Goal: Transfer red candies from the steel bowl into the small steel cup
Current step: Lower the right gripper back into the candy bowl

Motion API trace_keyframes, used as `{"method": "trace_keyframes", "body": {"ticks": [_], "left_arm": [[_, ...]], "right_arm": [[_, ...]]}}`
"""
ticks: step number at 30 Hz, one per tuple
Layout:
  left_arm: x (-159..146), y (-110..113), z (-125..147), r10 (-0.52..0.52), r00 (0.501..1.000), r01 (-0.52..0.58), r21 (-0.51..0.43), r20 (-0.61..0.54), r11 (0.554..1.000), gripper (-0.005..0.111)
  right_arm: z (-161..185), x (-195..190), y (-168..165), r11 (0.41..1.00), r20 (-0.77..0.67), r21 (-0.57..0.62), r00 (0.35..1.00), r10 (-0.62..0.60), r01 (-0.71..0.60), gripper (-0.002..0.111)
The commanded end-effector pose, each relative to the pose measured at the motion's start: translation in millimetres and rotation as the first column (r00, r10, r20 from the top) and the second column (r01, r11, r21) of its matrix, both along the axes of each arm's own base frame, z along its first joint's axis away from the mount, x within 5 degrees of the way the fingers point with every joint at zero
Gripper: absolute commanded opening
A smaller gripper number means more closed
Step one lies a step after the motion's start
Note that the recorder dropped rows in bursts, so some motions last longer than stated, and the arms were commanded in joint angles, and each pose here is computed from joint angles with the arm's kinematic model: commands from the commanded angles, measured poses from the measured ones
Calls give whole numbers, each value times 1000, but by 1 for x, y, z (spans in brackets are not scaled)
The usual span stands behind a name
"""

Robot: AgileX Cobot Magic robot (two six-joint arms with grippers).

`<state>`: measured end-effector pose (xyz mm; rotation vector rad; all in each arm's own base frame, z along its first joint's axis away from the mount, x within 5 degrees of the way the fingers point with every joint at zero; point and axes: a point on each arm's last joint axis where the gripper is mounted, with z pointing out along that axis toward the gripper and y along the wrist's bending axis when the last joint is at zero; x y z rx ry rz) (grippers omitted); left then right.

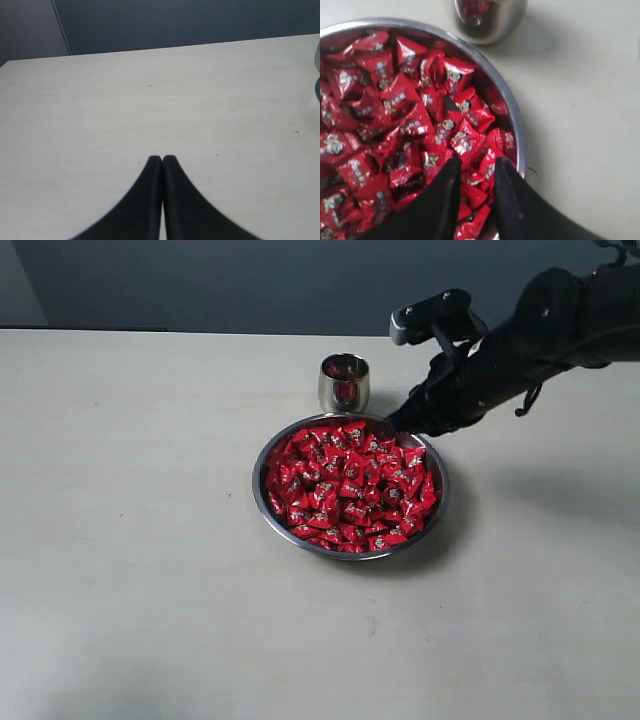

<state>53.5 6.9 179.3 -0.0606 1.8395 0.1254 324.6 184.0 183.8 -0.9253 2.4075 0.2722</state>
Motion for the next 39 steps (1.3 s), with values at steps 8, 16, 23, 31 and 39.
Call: {"method": "trace_keyframes", "body": {"ticks": [8,16,23,31,39], "left_arm": [[0,0,4,-5,1000,5,3,18,1000,0],[0,0,4,-5,1000,5,3,18,1000,0],[0,0,4,-5,1000,5,3,18,1000,0],[0,0,4,-5,1000,5,3,18,1000,0],[0,0,4,-5,1000,5,3,18,1000,0]], "right_arm": [[-18,-13,-4,992,19,-25,992,124,-123,24],[-12,-22,13,953,10,134,962,274,-273,24],[-13,-24,14,945,-1,145,955,296,-292,24],[-18,-24,14,943,-20,140,951,309,-303,24],[-36,-23,15,945,-69,128,948,311,-301,24]]}}
